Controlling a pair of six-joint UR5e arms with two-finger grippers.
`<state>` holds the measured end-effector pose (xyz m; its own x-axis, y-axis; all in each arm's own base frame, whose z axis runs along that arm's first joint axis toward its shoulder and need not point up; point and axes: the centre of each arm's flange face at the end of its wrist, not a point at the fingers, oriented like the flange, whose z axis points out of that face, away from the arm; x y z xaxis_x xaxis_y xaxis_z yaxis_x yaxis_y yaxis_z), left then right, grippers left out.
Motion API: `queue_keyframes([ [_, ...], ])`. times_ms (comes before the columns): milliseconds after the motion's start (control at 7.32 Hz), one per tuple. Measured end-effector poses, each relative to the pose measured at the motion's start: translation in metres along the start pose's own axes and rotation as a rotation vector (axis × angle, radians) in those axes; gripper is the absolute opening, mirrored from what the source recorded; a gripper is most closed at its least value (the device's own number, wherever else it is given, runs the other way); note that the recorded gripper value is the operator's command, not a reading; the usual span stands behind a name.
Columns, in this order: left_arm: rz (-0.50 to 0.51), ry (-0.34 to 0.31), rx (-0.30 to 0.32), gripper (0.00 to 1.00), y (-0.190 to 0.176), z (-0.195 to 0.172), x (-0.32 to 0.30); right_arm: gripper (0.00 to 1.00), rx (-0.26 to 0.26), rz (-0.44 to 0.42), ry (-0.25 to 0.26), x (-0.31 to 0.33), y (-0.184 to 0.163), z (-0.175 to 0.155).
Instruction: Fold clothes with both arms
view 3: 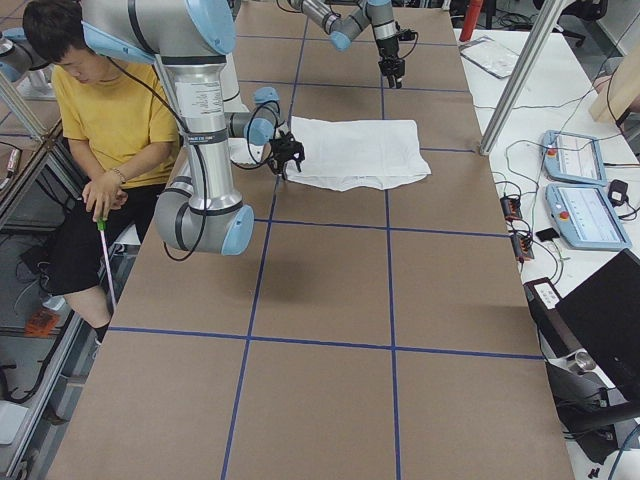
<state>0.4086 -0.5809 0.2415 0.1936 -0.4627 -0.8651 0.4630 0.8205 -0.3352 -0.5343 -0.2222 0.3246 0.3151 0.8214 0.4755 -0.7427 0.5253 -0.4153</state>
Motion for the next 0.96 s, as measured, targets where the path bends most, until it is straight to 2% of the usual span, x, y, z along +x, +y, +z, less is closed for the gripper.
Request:
queue_keyframes([
  [137, 0.0, 0.0, 0.0, 0.53, 0.0, 0.0, 0.0, 0.0, 0.0, 0.0, 0.0, 0.0001, 0.0002, 0.0],
  [956, -0.001, 0.005, -0.001, 0.53, 0.0017, -0.0034, 0.0025, 0.0, -0.005, 0.005, -0.005, -0.0013, -0.0004, -0.0048],
])
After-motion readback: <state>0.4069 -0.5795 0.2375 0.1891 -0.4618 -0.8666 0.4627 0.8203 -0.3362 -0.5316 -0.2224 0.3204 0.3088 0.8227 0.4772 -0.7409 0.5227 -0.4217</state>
